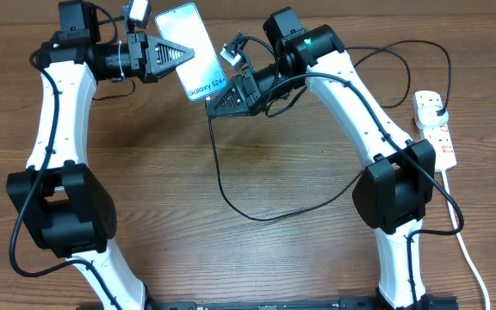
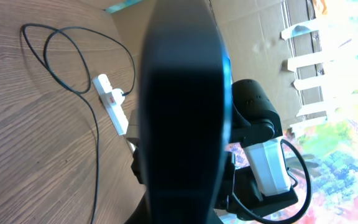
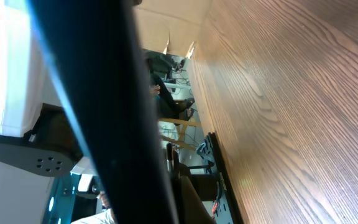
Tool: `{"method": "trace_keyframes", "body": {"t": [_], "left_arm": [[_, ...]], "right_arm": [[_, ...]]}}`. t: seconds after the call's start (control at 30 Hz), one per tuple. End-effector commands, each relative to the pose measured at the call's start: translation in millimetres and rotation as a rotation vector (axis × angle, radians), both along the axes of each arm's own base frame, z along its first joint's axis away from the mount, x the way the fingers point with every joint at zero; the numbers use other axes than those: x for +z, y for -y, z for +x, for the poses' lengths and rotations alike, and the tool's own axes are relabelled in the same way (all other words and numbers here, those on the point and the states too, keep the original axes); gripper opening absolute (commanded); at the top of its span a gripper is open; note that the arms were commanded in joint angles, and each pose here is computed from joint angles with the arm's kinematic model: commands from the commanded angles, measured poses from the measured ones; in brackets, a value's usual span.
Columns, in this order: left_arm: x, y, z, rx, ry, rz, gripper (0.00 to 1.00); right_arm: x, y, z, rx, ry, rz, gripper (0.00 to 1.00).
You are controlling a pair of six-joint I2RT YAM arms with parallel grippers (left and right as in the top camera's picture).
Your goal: Plug charger to phone and switch on socket
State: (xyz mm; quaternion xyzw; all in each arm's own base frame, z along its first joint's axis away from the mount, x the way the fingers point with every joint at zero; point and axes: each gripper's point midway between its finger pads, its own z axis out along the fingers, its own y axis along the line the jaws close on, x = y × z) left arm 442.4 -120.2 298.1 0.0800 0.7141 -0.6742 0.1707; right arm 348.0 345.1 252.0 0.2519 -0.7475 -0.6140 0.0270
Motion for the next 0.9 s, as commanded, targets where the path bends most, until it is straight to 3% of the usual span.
{"method": "trace_keyframes", "body": {"t": [0.0, 0.73, 0.87], "left_arm": [[14.1, 4.1, -5.3, -0.032, 0.034, -0.039, 0.04], [13.8, 4.6, -5.5, -0.034, 0.093, -0.032, 0.04], [0.7, 4.1, -3.4, -0.003, 0.066, 0.031, 0.04]], "right_arm": [[2.7, 11.4, 9.8, -0.028, 0.017, 0.003, 0.04], [-2.3, 26.6, -22.6, 0.044, -0.001, -0.021, 0.04], [-4.1, 37.4, -23.9, 0.039, -0.015, -0.044, 0.04]]}}
